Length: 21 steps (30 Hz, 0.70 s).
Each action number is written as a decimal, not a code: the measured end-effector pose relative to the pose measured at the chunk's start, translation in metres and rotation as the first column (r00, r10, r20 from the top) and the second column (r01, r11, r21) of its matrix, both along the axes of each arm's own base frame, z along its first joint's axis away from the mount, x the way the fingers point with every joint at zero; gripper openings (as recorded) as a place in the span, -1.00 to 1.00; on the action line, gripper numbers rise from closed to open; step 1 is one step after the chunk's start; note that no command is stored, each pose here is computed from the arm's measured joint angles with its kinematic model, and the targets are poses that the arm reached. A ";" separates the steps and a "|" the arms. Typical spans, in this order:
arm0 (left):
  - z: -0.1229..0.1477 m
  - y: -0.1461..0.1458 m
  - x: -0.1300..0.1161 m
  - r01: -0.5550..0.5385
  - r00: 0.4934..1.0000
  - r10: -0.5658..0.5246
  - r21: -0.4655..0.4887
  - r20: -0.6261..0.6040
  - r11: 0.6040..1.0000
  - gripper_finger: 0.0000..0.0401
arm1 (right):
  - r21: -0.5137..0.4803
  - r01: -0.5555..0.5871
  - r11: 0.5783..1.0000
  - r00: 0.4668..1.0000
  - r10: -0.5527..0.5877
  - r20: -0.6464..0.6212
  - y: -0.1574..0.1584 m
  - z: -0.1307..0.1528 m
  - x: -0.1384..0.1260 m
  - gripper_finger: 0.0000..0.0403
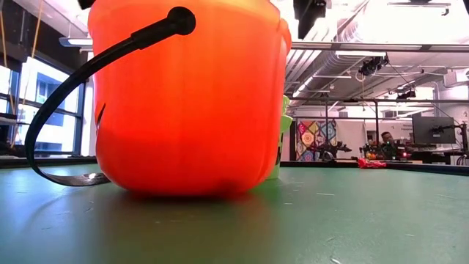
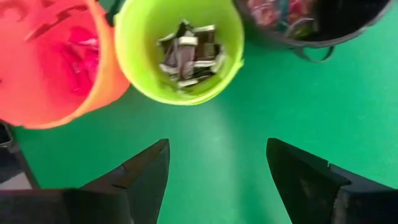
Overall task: Sort candy by brand, put in halloween buckets
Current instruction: Put the red chocolate bar into the orange bucket
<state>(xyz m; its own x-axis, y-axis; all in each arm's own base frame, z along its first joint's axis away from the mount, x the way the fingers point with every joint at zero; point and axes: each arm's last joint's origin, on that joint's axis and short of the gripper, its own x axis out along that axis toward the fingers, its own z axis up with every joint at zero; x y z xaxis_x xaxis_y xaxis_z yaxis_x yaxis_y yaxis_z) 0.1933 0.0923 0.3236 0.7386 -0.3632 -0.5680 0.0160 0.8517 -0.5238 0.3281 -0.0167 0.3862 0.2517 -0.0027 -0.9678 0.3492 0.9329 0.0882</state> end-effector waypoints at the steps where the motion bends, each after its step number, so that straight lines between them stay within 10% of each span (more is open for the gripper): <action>1: -0.004 -0.011 -0.002 0.008 1.000 -0.008 -0.037 0.013 0.999 -0.76 | 0.004 -0.006 1.000 1.000 0.006 0.001 0.004 0.000 0.000 0.30; 12: -0.037 -0.121 0.042 -0.112 0.948 0.166 -0.204 0.271 0.973 -0.74 | -0.075 -0.150 0.986 0.989 0.151 -0.001 0.054 0.001 -0.002 0.30; 21: -0.069 -0.183 0.088 -0.164 0.985 0.170 -0.126 0.034 0.978 -0.32 | -0.195 -0.195 0.961 0.980 0.199 0.001 0.077 0.001 -0.006 0.30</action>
